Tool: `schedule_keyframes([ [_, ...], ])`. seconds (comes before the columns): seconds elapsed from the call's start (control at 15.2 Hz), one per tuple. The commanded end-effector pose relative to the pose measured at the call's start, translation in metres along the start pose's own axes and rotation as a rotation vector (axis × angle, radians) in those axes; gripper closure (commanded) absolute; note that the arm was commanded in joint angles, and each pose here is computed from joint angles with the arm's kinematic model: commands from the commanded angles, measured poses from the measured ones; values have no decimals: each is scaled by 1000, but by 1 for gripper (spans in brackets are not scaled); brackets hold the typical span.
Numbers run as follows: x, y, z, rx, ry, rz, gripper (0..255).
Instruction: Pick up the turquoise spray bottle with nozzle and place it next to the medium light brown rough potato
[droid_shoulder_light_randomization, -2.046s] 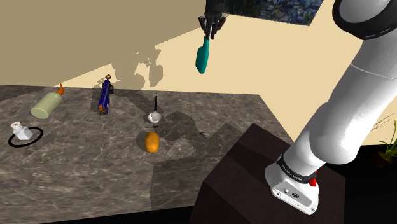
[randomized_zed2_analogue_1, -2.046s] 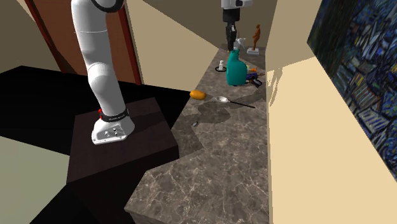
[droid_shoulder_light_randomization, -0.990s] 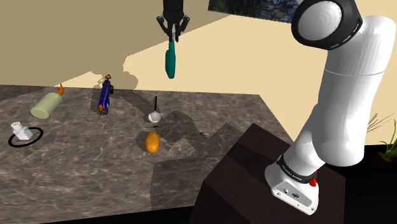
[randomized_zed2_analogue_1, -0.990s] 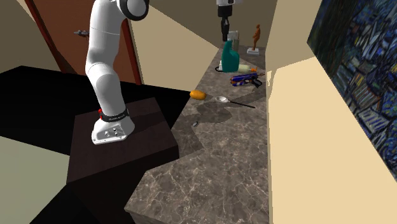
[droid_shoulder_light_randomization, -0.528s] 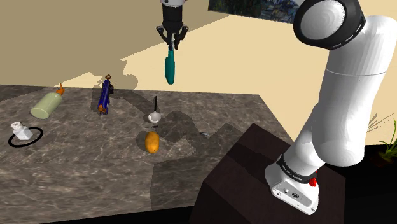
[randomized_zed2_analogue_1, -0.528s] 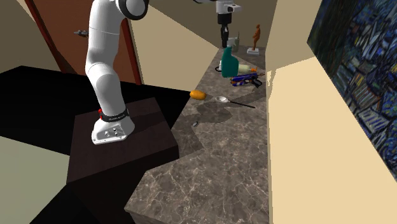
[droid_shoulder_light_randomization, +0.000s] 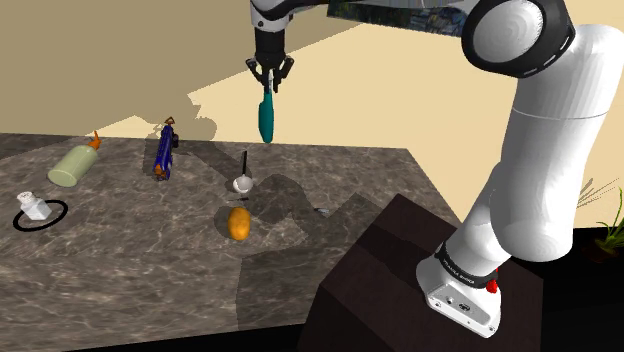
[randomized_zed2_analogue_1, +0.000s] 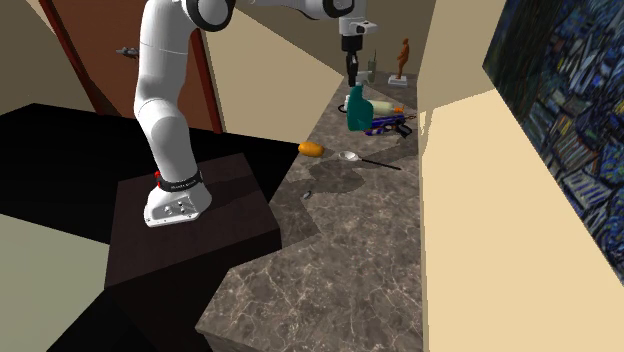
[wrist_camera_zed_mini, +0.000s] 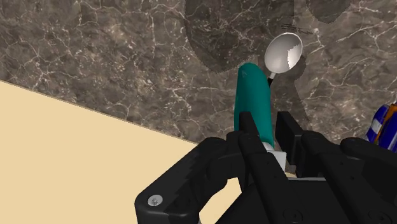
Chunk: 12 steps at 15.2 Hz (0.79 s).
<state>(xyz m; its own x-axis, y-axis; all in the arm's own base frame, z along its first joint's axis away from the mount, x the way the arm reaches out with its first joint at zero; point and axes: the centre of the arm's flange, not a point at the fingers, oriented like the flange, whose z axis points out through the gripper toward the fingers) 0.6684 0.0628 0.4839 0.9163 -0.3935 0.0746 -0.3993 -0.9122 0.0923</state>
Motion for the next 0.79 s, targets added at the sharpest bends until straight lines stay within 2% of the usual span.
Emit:
schedule_keyframes([
  [0.0,-1,0,9,0,1,0,255],
  [0.73,-6,-6,67,0,1,0,255],
])
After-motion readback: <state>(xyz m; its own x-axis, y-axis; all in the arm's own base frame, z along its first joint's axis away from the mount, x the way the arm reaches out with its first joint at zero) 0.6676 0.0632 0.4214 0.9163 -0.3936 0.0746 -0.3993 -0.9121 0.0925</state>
